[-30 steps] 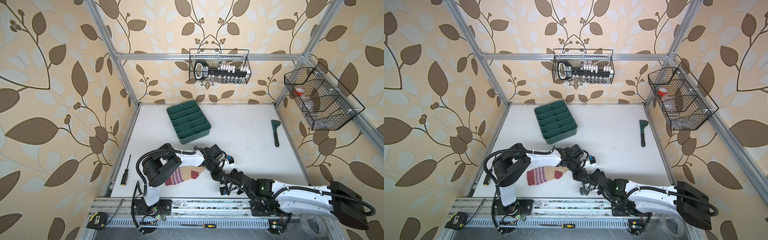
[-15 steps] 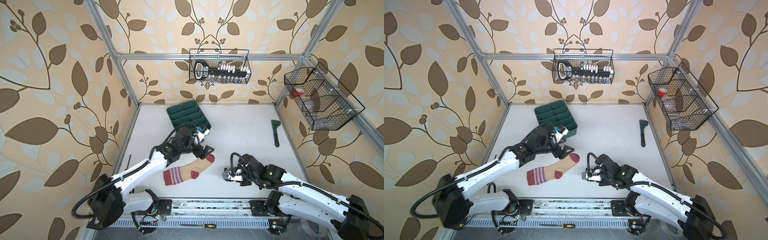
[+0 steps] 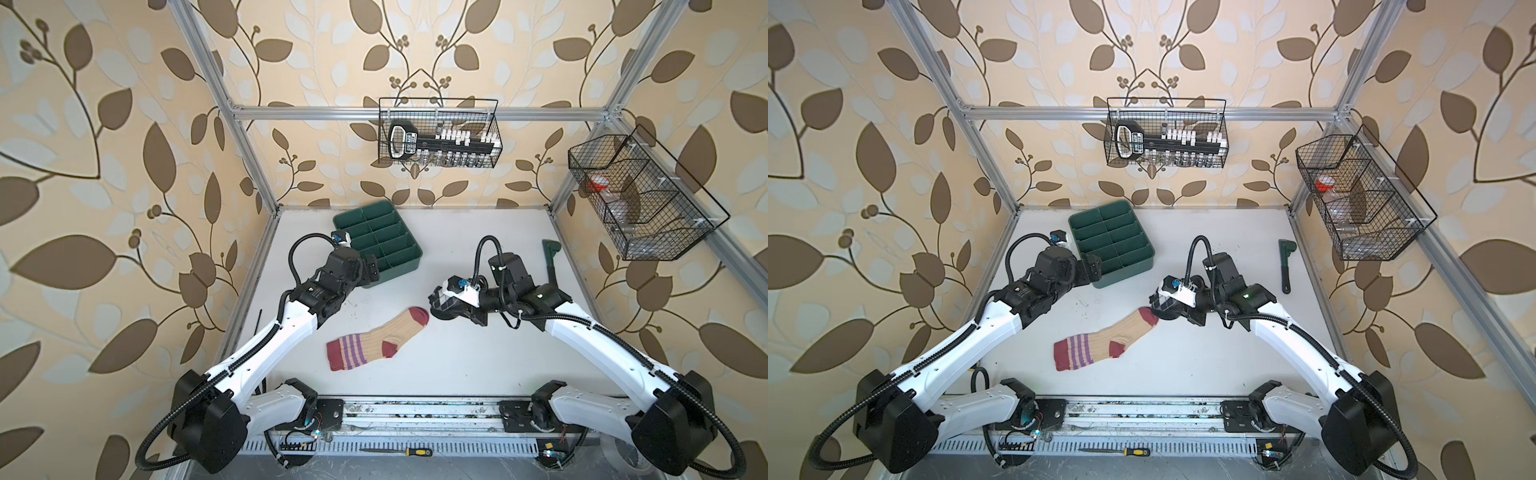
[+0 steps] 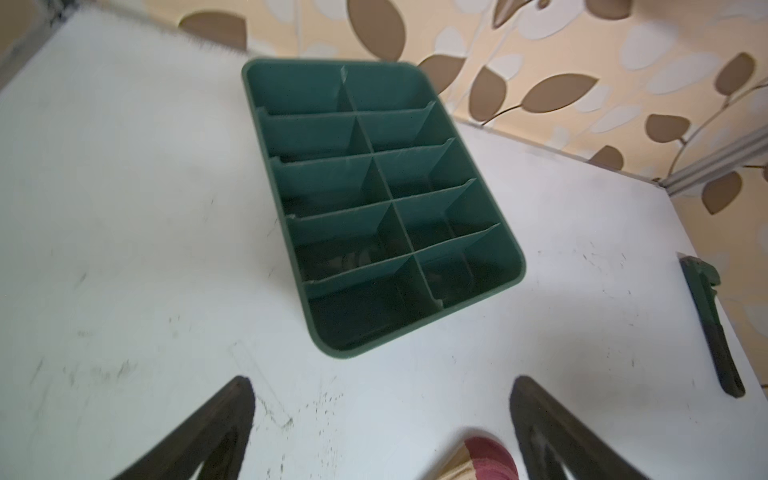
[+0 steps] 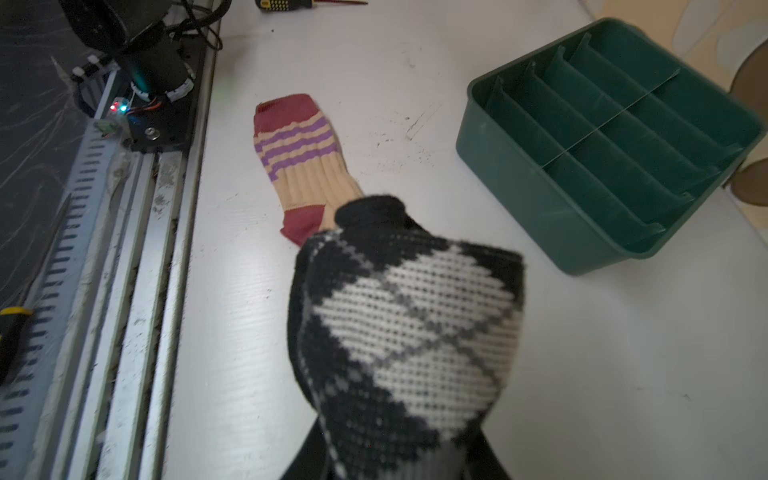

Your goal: Roll the socks

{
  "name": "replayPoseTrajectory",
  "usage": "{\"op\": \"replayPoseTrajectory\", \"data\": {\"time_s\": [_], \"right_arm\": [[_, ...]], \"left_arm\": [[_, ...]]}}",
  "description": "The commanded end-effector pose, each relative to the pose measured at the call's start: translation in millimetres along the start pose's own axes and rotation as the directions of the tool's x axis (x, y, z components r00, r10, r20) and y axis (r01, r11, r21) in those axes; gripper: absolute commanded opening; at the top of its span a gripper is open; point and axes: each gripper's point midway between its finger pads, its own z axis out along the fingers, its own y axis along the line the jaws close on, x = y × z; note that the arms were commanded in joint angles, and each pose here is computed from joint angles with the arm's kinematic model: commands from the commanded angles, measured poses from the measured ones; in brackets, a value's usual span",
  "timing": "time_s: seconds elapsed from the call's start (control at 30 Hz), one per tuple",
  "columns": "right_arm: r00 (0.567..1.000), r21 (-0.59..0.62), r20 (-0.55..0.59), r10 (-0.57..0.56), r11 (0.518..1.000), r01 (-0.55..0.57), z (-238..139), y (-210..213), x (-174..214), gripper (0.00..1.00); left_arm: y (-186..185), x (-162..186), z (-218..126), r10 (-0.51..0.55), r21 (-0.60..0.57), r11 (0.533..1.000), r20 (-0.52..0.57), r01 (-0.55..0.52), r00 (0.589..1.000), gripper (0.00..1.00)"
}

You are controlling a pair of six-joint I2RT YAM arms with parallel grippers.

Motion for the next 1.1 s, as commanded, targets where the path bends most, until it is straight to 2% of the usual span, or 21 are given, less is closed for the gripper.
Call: {"op": "replayPoseTrajectory", "data": {"time_s": [0.0,0.1,0.2,0.37,0.5,0.63,0.83,1.07], "right_arm": [[0.983,0.107,0.157,-0.093,0.991,0.077,-1,-34,-47,0.0],[0.983,0.151,0.139,-0.123,0.983,0.102,4,-53,-54,0.0],[0.981,0.172,0.119,-0.15,0.977,0.128,7,-65,-60,0.0],[0.978,0.132,0.142,-0.154,0.982,0.136,10,-61,-66,0.0],[0.978,0.118,0.141,-0.155,0.983,0.139,14,-57,-62,0.0],[0.979,0.099,0.136,-0.15,0.986,0.137,17,-51,-57,0.0],[0.979,0.088,0.136,-0.152,0.986,0.141,17,-46,-55,0.0],[0.979,0.083,0.135,-0.152,0.986,0.142,19,-45,-53,0.0]], "left_arm": [[15,-5,9,-0.198,-0.081,0.978,-0.045,0.194,0.979,0.94],[28,3,34,-0.319,-0.122,0.945,-0.136,0.303,0.938,0.9],[35,4,58,-0.391,-0.124,0.92,-0.19,0.373,0.901,0.86],[42,0,89,-0.322,-0.198,0.94,-0.246,0.278,0.914,0.8],[56,1,102,-0.31,-0.294,0.926,-0.241,0.235,0.92,0.76],[58,-6,119,-0.311,-0.326,0.917,-0.227,0.229,0.923,0.72],[64,-2,141,-0.296,-0.375,0.907,-0.248,0.191,0.922,0.58],[73,-1,149,-0.24,-0.413,0.903,-0.257,0.118,0.936,0.42]]}}
